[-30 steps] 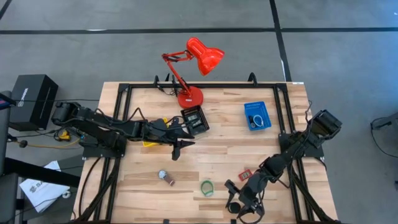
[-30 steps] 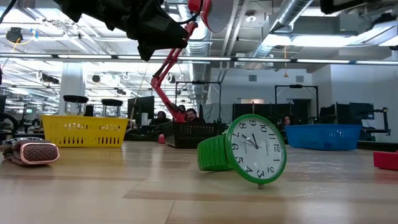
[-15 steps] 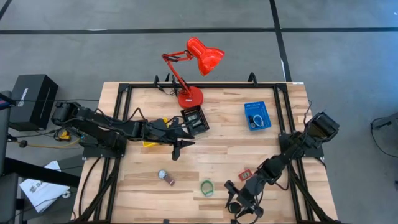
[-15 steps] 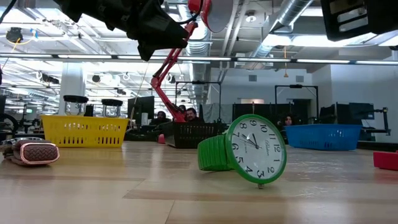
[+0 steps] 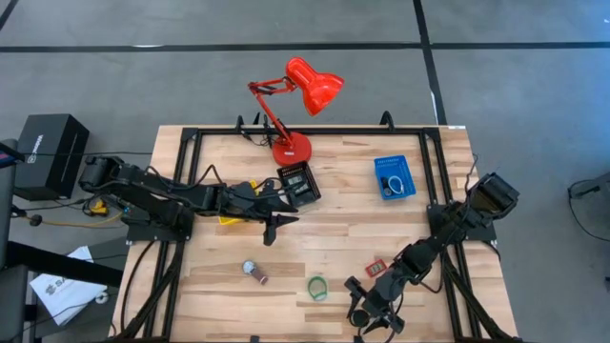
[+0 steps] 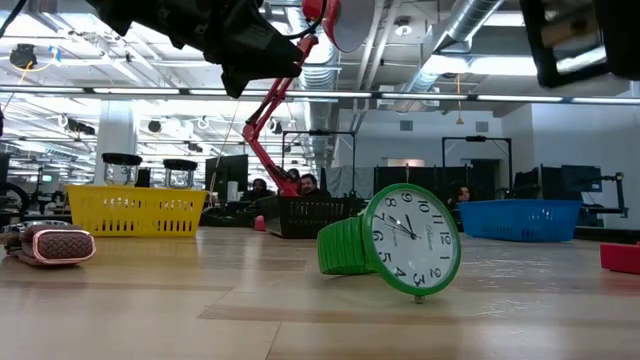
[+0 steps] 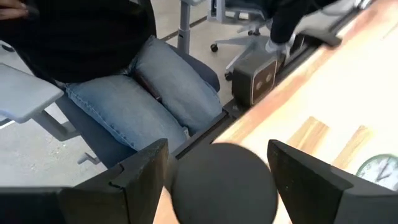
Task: Pick & Place Office items
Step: Put the green hourglass into the yellow bin
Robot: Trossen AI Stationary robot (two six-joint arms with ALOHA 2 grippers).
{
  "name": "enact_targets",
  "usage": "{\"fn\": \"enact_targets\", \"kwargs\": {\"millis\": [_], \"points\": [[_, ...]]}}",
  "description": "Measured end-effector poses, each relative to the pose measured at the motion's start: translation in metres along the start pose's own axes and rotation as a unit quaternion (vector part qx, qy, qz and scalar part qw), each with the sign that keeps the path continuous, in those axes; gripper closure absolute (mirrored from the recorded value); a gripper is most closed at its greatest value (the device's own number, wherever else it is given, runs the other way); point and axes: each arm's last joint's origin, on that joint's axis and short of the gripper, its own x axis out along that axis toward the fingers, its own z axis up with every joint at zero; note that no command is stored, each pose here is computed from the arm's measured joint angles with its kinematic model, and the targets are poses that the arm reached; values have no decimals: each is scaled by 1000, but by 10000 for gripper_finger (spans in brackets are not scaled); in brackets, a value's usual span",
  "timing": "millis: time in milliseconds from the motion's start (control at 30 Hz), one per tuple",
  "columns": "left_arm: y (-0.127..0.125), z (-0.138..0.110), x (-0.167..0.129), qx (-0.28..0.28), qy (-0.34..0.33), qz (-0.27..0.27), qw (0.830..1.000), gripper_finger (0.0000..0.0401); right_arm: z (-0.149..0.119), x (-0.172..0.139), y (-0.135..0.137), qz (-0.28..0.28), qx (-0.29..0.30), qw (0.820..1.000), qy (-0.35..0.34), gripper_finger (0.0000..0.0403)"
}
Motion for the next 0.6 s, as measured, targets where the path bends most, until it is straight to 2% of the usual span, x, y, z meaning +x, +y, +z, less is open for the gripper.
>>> {"fn": "enact_targets", "kwargs": {"millis": [600], "points": [[0,0,0,0,-1,0,1000,291,-5,9,-1,13,3,1000,-11,137]]}}
